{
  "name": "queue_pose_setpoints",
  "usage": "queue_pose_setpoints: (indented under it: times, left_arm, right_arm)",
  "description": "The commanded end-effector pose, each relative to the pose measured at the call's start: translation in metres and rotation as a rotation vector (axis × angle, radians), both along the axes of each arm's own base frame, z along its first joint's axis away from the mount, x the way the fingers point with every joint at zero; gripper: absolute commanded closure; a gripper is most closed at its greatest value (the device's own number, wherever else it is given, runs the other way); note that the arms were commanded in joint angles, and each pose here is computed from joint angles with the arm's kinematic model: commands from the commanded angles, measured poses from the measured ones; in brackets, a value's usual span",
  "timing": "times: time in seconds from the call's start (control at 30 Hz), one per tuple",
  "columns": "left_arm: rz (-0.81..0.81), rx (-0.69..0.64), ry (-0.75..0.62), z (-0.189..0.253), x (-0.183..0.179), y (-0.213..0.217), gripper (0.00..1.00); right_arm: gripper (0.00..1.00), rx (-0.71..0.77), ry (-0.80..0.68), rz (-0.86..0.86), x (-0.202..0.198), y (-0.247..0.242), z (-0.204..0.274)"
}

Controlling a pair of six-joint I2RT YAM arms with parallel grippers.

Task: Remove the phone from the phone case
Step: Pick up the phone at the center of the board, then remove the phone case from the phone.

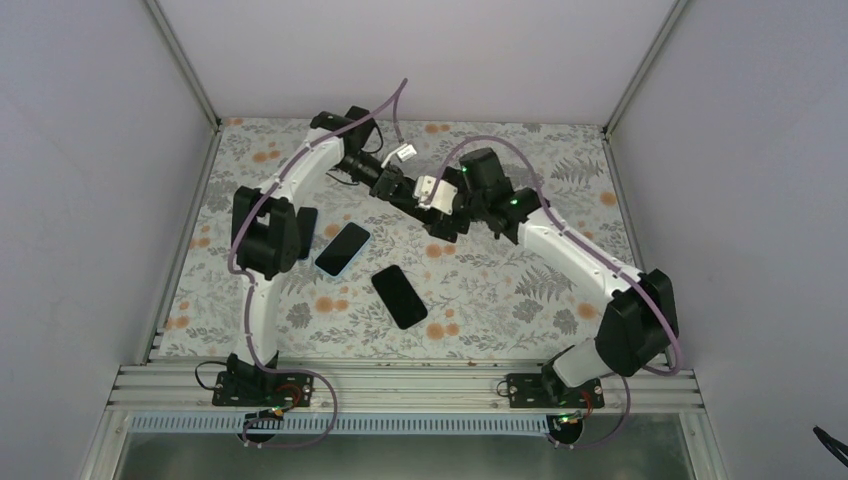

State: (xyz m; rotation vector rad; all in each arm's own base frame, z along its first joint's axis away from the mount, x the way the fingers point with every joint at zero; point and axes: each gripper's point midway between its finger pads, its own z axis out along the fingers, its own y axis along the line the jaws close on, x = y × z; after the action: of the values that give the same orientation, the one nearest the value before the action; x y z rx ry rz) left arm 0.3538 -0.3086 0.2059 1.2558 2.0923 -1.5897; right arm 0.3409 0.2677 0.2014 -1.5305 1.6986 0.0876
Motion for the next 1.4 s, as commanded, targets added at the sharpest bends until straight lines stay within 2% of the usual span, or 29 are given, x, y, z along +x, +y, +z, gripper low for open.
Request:
queue_pose_setpoints:
  times: [0.0, 0.3, 0.5, 0.73, 0.93, 1.17, 1.37]
  left_arm:
    - [-0.094, 0.002, -0.343, 0.050, -0.019, 0.005, 0.98]
    - [-0.135, 0.119, -0.782, 0.091, -0.049, 0.017, 0.98]
    - [-0.105, 0.210, -0.980, 0.076, -0.054, 0.011, 0.98]
    - [-0.130, 0.217, -0.989, 0.063, -0.064, -0.003, 0.98]
    - [-0.163, 0.201, -0.986, 0.071, -0.072, -0.013, 0.98]
    - [-0.197, 0.188, -0.983, 0.075, -0.085, -0.020, 0.98]
    - [-0.218, 0.183, -0.983, 0.075, -0.091, -0.020, 0.98]
  right_arm:
    - [0.00, 0.113, 0.174, 0.157, -0.039, -0.008, 0.029]
    - [0.00, 0.265, 0.392, 0.328, -0.067, -0.060, 0.040]
    - [0.04, 0.312, 0.457, 0.397, -0.072, -0.060, 0.048]
    - [0.09, 0.326, 0.482, 0.413, -0.068, -0.055, 0.046]
    - [0.15, 0.316, 0.474, 0.399, -0.060, -0.055, 0.033]
    - [0.20, 0.310, 0.422, 0.347, -0.039, -0.055, 0.022]
    - [0.21, 0.321, 0.390, 0.326, -0.021, -0.059, 0.027]
